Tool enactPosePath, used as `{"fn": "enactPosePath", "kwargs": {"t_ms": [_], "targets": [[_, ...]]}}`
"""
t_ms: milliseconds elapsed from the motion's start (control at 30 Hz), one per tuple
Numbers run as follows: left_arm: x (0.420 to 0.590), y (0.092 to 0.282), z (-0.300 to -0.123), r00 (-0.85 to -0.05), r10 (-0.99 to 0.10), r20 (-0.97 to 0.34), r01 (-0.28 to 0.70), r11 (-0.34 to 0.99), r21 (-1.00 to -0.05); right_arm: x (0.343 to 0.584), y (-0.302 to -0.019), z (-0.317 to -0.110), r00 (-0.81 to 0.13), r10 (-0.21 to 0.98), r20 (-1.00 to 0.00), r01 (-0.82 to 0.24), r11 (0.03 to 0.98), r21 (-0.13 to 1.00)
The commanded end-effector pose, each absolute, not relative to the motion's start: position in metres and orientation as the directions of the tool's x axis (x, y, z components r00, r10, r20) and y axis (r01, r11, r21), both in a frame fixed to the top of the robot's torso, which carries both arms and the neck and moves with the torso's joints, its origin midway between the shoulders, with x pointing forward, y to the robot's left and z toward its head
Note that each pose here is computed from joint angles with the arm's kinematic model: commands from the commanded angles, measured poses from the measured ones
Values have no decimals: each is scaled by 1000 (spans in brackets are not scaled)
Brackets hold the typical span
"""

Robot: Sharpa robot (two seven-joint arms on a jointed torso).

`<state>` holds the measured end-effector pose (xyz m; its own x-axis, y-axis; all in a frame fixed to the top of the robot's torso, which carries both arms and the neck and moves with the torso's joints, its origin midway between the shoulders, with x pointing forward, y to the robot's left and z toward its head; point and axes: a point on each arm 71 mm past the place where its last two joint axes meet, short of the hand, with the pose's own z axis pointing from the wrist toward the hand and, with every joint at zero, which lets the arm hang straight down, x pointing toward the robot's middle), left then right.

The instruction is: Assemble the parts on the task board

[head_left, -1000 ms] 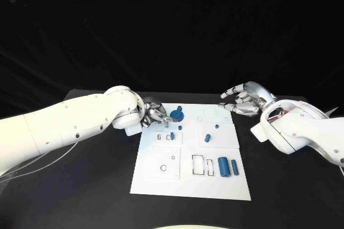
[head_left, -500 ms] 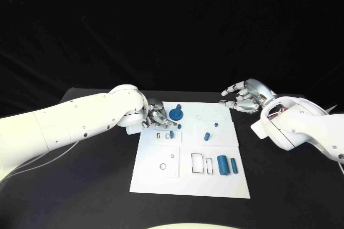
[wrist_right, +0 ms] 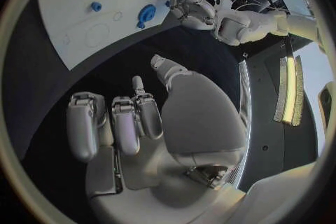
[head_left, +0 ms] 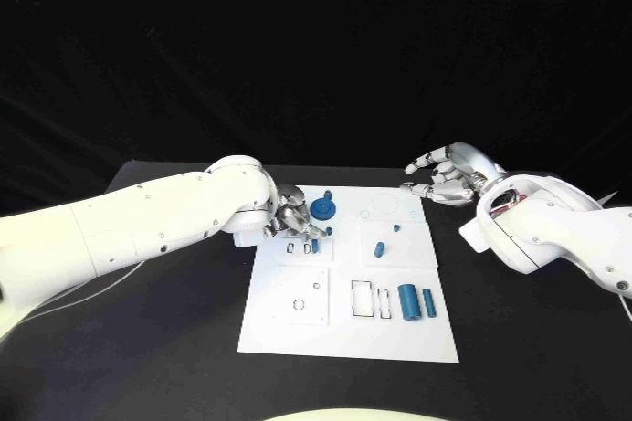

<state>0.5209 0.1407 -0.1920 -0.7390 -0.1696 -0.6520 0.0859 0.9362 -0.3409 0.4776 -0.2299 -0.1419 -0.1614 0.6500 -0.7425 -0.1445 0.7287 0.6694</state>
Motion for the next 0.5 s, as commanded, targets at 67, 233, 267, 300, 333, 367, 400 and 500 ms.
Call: {"fn": "enactPosePath", "kwargs": {"t_ms": [67, 233, 267, 300, 333, 367, 400, 500], "targets": [[519, 138, -193, -753, -125, -646, 110, 944, -312, 478, -228, -141, -159, 624, -765, -171, 746, 644], [519, 136, -194, -755, -122, -645, 114, 943, -312, 478, -228, -141, -158, 622, -767, -172, 747, 642], [519, 135, -194, -755, -122, -644, 115, 943, -312, 478, -228, -141, -158, 620, -768, -174, 749, 640], [519, 134, -194, -755, -122, -644, 115, 943, -313, 478, -228, -141, -157, 619, -770, -175, 750, 638], [518, 134, -194, -755, -122, -644, 115, 943, -314, 478, -227, -141, -155, 616, -773, -178, 752, 635], [518, 133, -195, -756, -122, -643, 115, 942, -315, 478, -227, -140, -153, 613, -775, -181, 754, 632], [518, 133, -195, -757, -123, -642, 115, 942, -316, 478, -227, -140, -153, 611, -776, -183, 755, 630], [518, 132, -195, -759, -123, -639, 114, 941, -318, 479, -226, -140, -151, 608, -780, -188, 757, 626]]}}
